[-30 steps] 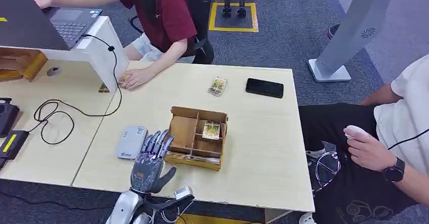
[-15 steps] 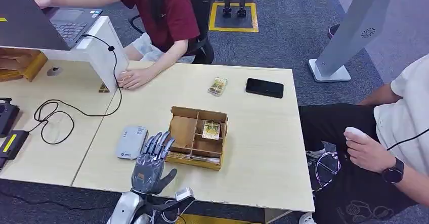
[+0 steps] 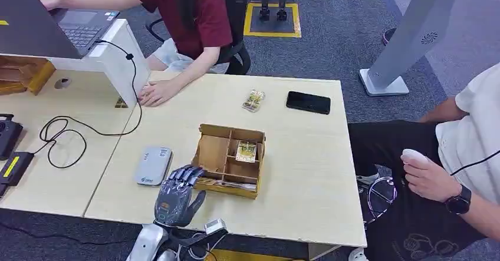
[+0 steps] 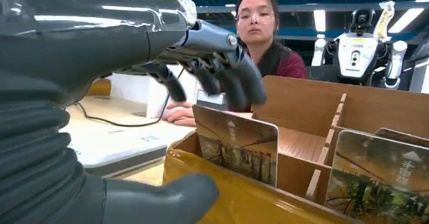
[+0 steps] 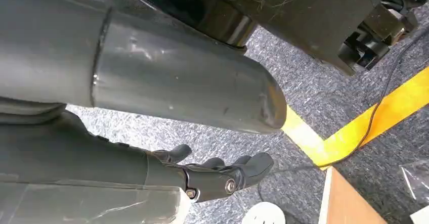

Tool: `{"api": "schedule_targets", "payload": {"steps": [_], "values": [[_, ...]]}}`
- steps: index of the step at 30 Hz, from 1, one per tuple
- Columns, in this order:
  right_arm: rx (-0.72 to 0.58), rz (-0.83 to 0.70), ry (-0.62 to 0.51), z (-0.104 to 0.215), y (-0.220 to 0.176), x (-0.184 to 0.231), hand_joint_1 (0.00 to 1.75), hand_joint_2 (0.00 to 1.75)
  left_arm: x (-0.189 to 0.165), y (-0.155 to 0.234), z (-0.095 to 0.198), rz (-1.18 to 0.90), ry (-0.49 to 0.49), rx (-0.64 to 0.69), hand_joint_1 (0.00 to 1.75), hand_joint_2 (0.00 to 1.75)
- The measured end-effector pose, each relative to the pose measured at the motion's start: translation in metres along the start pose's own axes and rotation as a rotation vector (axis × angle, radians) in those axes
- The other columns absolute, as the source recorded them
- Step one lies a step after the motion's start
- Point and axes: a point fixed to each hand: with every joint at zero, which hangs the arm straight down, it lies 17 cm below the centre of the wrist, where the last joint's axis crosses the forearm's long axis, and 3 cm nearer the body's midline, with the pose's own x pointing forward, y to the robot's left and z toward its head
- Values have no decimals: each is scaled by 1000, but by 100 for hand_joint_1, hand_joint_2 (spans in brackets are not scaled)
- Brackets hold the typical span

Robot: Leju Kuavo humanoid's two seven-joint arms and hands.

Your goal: Pass the card to the sensor for recognition and then transmit it.

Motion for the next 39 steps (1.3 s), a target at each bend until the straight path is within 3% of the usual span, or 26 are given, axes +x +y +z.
{"api": "schedule_targets", "payload": {"steps": [27, 31, 35, 39], "values": [[2, 8, -4, 0, 0, 1, 0, 0, -10, 6, -5, 70, 46, 29, 175, 175], [2, 8, -4, 0, 1, 1, 0, 0, -13, 38, -29, 109, 58, 79, 175, 175], [2, 8, -10, 0, 1, 2, 0, 0, -18, 97, -65, 109, 3, 164, 175, 175], [2, 8, -11, 0, 1, 2, 0, 0, -18, 135, -77, 75, -45, 228, 175, 175]]}}
